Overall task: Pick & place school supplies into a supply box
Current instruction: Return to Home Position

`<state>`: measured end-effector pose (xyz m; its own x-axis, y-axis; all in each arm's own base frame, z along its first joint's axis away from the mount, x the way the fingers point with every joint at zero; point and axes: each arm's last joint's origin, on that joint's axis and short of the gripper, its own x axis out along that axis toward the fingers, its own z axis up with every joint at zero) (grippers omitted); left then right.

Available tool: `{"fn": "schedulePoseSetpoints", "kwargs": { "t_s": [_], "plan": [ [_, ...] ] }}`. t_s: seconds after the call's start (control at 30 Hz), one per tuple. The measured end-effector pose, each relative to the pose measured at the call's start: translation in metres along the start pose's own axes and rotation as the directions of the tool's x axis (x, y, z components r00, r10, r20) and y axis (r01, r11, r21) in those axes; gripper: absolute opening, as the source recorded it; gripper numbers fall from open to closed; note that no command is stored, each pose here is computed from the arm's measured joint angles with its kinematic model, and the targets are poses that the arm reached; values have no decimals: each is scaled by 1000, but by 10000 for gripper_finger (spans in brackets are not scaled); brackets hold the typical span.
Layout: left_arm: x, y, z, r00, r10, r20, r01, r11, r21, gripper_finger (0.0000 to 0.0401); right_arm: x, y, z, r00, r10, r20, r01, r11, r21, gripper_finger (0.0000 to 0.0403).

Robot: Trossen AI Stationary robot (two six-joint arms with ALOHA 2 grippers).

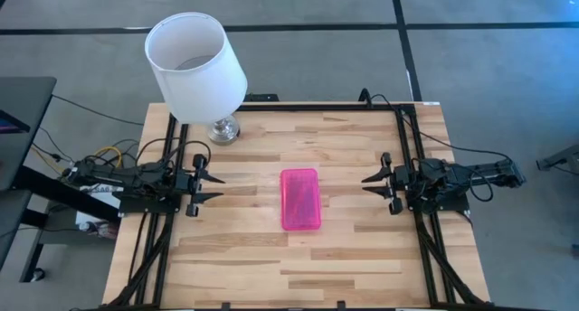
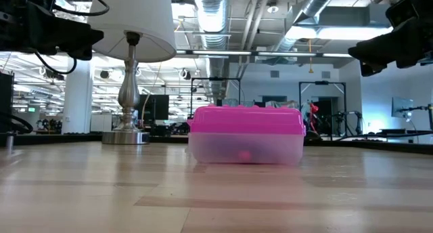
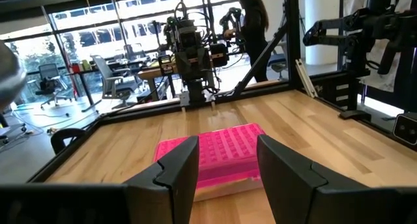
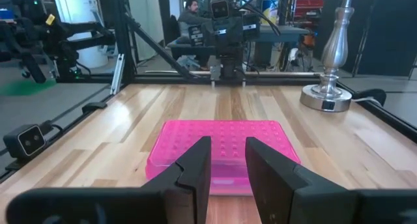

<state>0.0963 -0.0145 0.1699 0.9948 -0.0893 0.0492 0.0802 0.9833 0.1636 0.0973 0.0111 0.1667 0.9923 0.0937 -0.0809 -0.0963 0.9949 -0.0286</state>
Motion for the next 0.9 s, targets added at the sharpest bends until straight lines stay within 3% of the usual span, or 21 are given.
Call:
{"fn": "schedulePoseSetpoints", "kwargs": {
  "t_s": [0.9],
  "plan": [
    [0,0,0,1000,0,0,0,1000,5,151,0,0,0,1000,0,2,0,1000,0,91]
  ]
}}
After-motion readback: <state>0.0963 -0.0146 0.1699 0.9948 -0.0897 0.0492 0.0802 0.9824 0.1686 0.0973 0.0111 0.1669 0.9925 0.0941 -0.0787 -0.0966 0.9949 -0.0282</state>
